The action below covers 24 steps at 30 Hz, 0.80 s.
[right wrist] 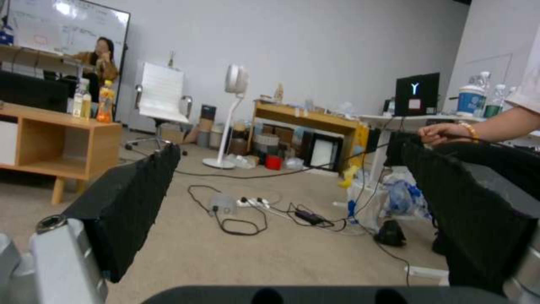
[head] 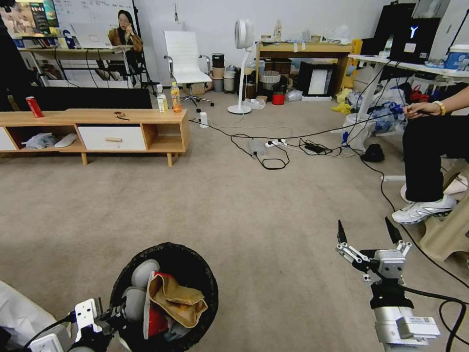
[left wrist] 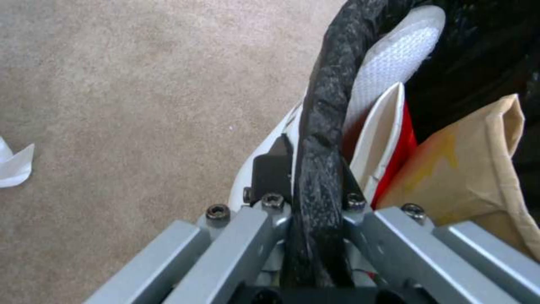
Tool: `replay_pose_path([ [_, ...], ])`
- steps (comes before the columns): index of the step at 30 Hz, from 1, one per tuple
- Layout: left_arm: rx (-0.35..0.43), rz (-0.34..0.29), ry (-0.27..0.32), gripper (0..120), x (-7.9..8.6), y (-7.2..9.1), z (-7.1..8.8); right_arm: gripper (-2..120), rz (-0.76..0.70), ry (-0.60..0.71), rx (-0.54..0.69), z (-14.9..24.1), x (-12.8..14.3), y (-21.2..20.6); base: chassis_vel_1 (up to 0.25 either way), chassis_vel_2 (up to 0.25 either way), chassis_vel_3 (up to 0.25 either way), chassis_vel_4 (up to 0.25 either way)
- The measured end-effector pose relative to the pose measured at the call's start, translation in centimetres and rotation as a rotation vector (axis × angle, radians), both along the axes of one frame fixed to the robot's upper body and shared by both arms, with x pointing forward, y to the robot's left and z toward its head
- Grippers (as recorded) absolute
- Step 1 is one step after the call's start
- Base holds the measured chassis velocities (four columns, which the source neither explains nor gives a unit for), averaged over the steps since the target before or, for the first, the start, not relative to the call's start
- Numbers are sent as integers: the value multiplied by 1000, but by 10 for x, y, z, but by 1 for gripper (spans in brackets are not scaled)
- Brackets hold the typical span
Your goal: Pick up the trash bin and place the garbage on the floor into it.
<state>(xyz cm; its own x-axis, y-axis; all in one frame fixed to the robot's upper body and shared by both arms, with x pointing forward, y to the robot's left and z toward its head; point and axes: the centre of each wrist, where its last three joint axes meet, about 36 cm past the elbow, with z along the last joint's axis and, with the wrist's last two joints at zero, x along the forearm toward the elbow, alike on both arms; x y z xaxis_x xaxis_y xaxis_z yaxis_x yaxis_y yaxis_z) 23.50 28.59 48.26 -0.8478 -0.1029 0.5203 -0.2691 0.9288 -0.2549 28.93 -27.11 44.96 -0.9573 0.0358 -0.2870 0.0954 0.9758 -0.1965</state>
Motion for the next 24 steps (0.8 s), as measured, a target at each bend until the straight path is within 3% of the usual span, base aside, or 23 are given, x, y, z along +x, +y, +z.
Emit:
replay_pose_path([
  [12,-1,7,-7,3,1,0,0,100,7,0,11,-6,3,2,-9,6,12,-10],
  [24,-3,10,-3,3,2,2,-1,100,4,1,13,-8,4,2,-118,107,107,-116],
])
